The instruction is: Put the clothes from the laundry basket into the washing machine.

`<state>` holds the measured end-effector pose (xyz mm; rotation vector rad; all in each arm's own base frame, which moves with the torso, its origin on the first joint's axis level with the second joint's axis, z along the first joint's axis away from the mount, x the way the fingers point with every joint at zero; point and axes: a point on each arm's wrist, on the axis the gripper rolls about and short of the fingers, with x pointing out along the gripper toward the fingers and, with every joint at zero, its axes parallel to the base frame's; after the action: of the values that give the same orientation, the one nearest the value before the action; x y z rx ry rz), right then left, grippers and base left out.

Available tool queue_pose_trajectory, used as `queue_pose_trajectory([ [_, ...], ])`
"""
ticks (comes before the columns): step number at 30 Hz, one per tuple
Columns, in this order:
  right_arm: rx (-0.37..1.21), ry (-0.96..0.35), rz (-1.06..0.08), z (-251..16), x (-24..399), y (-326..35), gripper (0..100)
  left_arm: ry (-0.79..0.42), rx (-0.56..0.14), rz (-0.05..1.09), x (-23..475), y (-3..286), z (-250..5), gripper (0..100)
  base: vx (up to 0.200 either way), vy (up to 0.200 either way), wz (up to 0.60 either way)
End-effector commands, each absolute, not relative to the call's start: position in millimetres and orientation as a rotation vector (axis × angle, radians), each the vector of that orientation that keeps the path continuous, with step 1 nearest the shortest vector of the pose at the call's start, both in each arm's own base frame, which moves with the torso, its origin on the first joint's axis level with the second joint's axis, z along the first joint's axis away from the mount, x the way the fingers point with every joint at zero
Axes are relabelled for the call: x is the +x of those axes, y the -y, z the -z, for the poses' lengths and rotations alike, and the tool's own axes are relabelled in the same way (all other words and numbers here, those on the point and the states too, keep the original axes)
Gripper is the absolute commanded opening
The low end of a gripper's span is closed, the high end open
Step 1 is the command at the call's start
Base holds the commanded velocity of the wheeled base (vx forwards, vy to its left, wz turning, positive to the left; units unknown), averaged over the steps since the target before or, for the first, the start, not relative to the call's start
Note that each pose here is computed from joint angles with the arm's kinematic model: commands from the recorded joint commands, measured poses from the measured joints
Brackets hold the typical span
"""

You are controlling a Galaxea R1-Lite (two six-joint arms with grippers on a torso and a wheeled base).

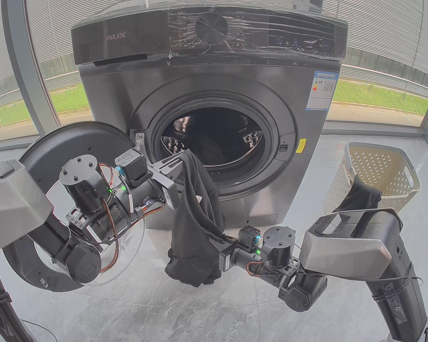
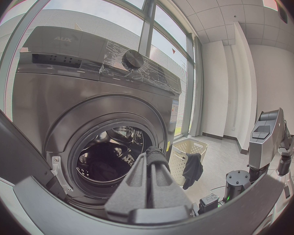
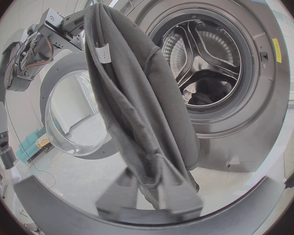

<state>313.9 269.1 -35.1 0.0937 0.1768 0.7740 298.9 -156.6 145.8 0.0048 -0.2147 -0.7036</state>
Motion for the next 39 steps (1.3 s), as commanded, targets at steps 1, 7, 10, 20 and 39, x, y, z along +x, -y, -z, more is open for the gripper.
queue_pose_trajectory([
  [1, 0.095, -0.164, -0.771, 13, 306, -260, 0, 0.211, 0.007, 0.687, 302, 152, -145, 0, 0.000, 0.000, 0.00],
  [7, 0.115, -0.110, -0.717, -40, 292, -229, 0, 0.213, 0.008, 0.656, 307, 142, -145, 0, 0.000, 0.000, 0.00],
  [10, 0.125, -0.069, -0.695, -66, 283, -213, 0, 0.214, 0.009, 0.650, 307, 140, -146, 0, 0.000, 0.000, 0.00],
  [20, 0.196, 0.081, -0.630, -131, 262, -189, 0, 0.232, 0.013, 0.623, 307, 130, -152, 0, 0.000, 0.000, 0.00],
  [39, 0.240, 0.246, -0.532, -174, 271, -164, 0, 0.274, -0.013, 0.639, 272, 118, -177, 0, 0.000, 0.000, 0.00],
])
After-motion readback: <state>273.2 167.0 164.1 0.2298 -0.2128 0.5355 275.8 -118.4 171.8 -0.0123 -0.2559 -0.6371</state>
